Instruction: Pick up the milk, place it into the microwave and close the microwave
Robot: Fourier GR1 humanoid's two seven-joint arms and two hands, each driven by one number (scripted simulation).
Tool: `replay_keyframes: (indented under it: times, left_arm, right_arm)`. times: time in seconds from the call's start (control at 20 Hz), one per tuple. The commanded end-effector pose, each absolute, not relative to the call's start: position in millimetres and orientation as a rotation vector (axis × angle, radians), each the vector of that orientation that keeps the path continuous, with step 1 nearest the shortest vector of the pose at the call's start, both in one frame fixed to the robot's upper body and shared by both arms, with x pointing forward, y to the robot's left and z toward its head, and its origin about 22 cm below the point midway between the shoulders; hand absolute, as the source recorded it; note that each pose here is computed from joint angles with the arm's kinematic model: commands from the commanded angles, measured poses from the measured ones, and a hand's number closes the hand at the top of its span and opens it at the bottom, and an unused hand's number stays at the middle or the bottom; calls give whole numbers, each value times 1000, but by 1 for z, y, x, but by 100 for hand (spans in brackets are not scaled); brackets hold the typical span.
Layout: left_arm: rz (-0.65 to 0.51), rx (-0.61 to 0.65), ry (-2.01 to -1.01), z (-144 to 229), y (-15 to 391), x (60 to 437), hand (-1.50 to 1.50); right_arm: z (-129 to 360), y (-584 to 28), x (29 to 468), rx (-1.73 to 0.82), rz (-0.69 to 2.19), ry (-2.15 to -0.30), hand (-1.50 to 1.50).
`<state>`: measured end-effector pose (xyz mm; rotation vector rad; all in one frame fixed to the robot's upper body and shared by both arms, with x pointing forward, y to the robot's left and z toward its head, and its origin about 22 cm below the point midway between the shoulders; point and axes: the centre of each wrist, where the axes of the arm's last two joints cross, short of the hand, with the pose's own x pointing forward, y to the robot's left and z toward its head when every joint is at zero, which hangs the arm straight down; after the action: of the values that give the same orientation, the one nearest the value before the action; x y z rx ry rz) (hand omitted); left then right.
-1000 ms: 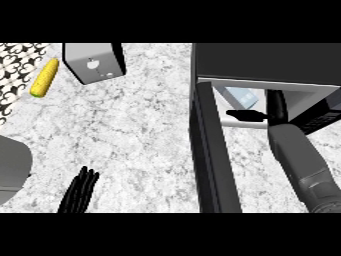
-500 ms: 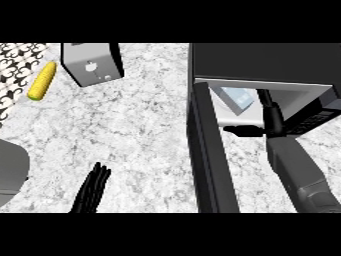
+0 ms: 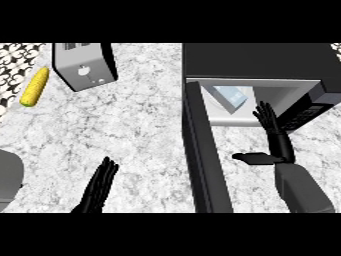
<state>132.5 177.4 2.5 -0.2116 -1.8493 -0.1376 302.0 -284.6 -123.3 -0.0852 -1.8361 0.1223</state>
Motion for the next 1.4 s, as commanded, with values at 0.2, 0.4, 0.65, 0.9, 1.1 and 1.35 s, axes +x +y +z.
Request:
replay_keyframes:
  times: [0.2, 0.4, 0.65, 0.9, 1.1, 1.35]
  left_arm:
    - [-266, -316, -1759, -7, 164, 130, 150]
    - [-327, -256, -1761, -7, 175, 148, 150]
    - [-516, -251, -1695, -13, 153, 141, 150]
    - [-728, -263, -1655, -26, 131, 163, 150]
    - [-787, -345, -1599, -27, 97, 163, 150]
    - [-808, -408, -1604, -54, 61, 174, 150]
  right_arm:
    - [-140, -340, 248, 85, -52, -1857, -150]
    - [-155, -339, 211, 71, -56, -1880, -150]
    - [-132, -374, 202, 110, -57, -1902, -150]
    - [-118, -386, 183, 116, -33, -1897, -150]
    - [-94, -394, 172, 93, -26, -1916, -150]
    - [-70, -403, 143, 93, -56, -1952, -150]
